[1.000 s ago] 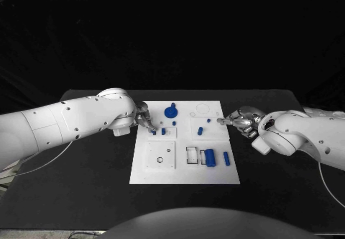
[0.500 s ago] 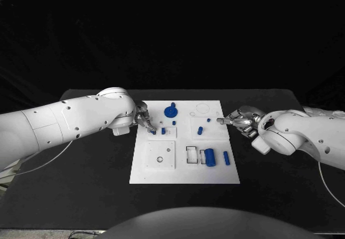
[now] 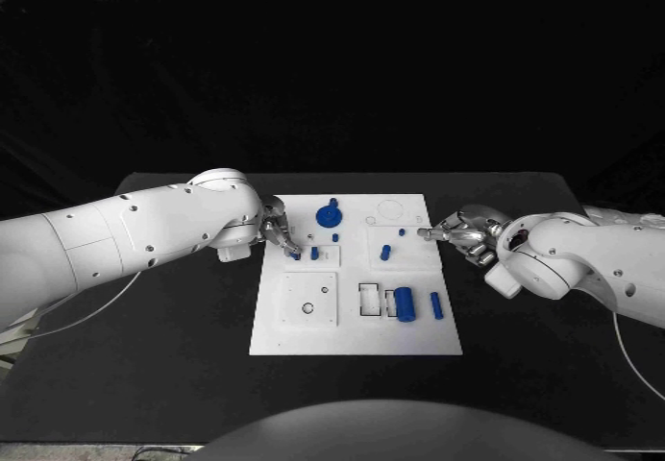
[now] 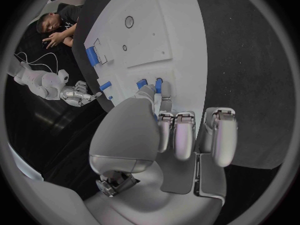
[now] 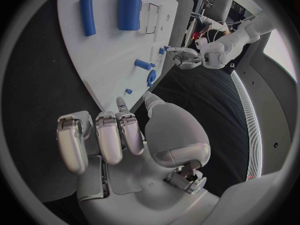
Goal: Assemble the parts on the task board
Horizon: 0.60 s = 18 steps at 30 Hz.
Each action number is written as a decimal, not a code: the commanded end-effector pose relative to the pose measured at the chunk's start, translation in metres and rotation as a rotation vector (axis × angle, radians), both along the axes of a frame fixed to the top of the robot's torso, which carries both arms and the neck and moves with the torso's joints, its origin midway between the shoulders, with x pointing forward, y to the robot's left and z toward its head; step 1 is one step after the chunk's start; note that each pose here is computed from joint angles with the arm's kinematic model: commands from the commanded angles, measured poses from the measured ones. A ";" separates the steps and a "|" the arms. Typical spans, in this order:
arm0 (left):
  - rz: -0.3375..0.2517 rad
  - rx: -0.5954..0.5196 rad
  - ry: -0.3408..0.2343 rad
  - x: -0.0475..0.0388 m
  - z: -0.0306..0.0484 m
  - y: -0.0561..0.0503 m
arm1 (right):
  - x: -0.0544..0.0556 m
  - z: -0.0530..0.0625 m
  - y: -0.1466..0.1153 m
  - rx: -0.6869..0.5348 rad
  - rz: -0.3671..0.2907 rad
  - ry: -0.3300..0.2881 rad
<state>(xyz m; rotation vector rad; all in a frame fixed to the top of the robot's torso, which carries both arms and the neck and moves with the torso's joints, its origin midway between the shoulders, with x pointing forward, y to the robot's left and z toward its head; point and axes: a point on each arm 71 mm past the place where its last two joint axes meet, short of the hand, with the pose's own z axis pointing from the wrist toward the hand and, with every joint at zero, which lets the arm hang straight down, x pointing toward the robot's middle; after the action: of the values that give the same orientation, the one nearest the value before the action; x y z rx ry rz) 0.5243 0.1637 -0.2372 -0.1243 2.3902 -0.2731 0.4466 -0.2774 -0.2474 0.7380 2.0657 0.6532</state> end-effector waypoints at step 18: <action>-0.018 0.016 0.013 0.0000 -0.0020 -0.004 | -0.002 -0.001 0.001 -0.002 0.014 0.010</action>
<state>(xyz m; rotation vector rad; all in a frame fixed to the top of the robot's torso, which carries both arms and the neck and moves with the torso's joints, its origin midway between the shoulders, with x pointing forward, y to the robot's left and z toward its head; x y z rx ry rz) 0.5256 0.1610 -0.2374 -0.1190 2.3900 -0.2707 0.4459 -0.2775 -0.2472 0.7385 2.0669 0.6533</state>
